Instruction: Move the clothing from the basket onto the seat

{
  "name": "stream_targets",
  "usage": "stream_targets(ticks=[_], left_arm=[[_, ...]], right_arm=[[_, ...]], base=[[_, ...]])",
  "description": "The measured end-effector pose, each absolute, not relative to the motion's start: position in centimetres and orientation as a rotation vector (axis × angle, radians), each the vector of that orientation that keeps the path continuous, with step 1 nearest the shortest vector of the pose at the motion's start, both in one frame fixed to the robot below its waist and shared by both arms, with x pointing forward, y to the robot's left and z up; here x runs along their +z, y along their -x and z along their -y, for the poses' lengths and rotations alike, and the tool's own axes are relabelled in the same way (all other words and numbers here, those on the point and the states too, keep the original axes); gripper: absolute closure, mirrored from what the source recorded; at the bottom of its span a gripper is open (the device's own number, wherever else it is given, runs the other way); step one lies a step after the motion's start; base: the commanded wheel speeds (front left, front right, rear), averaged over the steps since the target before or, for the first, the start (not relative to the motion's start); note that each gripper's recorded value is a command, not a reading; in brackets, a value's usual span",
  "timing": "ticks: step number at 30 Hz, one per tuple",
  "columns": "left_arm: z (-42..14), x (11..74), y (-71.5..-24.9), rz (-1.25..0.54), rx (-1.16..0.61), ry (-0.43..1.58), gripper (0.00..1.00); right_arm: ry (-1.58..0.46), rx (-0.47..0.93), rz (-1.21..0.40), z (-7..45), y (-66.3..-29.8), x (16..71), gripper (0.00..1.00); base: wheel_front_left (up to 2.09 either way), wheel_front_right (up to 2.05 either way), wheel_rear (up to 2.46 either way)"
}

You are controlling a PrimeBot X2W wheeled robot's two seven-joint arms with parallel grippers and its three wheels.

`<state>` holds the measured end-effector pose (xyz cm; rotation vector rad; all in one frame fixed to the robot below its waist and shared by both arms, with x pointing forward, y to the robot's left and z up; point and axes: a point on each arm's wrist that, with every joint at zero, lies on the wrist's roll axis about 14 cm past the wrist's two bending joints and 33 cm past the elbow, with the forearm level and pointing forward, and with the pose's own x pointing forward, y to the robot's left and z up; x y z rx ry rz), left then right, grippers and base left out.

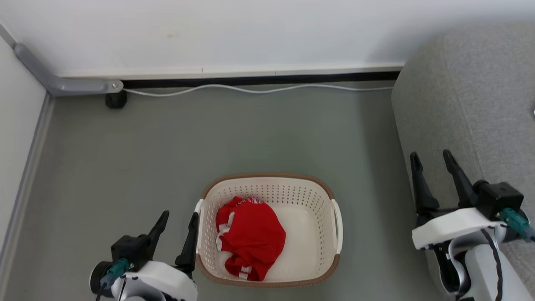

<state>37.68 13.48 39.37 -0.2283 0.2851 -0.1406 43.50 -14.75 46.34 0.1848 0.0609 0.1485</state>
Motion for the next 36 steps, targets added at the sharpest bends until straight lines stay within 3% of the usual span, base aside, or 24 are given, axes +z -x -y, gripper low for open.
stream_targets(ticks=[19, 26, 36], left_arm=[[-7.1, 27.5, -43.2, -0.59, -0.293, 0.278, 0.0], [-3.2, 21.9, -43.1, -0.736, -0.425, 0.27, 0.0], [-2.0, 16.7, -44.8, -0.839, -0.436, 0.189, 0.0]], right_arm=[[-0.142, 0.213, -0.069, 13.4, -53.9, 41.3, 0.0], [-0.126, 0.218, -0.126, 13.5, -55.7, 36.7, 0.0], [-0.109, 0.218, -0.166, 13.8, -56.5, 33.2, 0.0]], base=[[0.0, 0.0, 0.0], [0.0, 0.0, 0.0], [0.0, 0.0, 0.0]])
